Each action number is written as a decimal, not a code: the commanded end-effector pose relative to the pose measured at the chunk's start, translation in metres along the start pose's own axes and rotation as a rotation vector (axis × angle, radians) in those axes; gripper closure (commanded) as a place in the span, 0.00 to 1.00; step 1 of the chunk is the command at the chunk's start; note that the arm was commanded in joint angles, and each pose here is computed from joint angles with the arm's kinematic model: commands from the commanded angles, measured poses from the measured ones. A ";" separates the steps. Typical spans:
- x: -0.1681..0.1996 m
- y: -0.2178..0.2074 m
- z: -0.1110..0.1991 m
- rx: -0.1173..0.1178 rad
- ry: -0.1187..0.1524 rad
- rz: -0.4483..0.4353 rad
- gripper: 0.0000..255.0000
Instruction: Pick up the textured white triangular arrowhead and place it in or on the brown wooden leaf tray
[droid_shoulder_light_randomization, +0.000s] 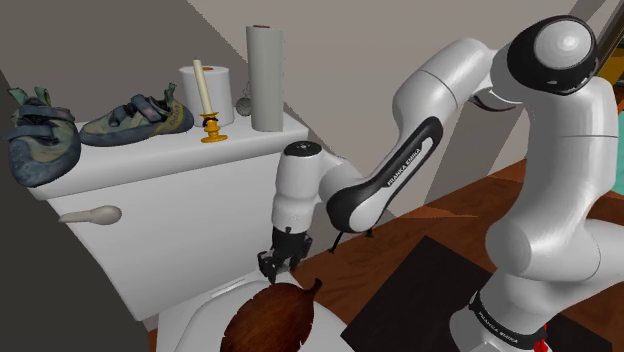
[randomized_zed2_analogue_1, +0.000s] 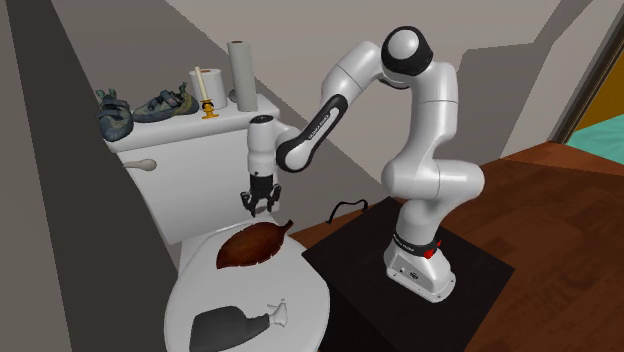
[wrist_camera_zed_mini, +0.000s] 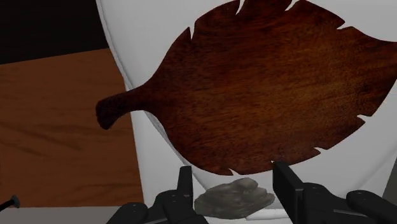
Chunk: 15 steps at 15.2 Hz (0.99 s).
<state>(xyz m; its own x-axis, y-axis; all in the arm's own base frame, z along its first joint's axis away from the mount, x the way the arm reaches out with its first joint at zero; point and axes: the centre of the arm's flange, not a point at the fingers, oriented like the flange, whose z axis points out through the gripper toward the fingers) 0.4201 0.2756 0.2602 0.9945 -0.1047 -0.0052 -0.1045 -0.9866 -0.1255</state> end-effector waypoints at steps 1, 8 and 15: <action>-0.021 -0.015 0.003 0.001 0.001 0.001 1.00; -0.055 -0.042 0.021 0.001 0.001 0.001 1.00; -0.055 -0.037 0.058 0.001 0.001 0.001 1.00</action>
<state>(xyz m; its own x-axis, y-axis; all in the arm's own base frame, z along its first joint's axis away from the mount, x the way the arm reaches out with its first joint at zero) 0.3701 0.3252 0.2132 0.9944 -0.1056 -0.0048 -0.1054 -0.9863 -0.1271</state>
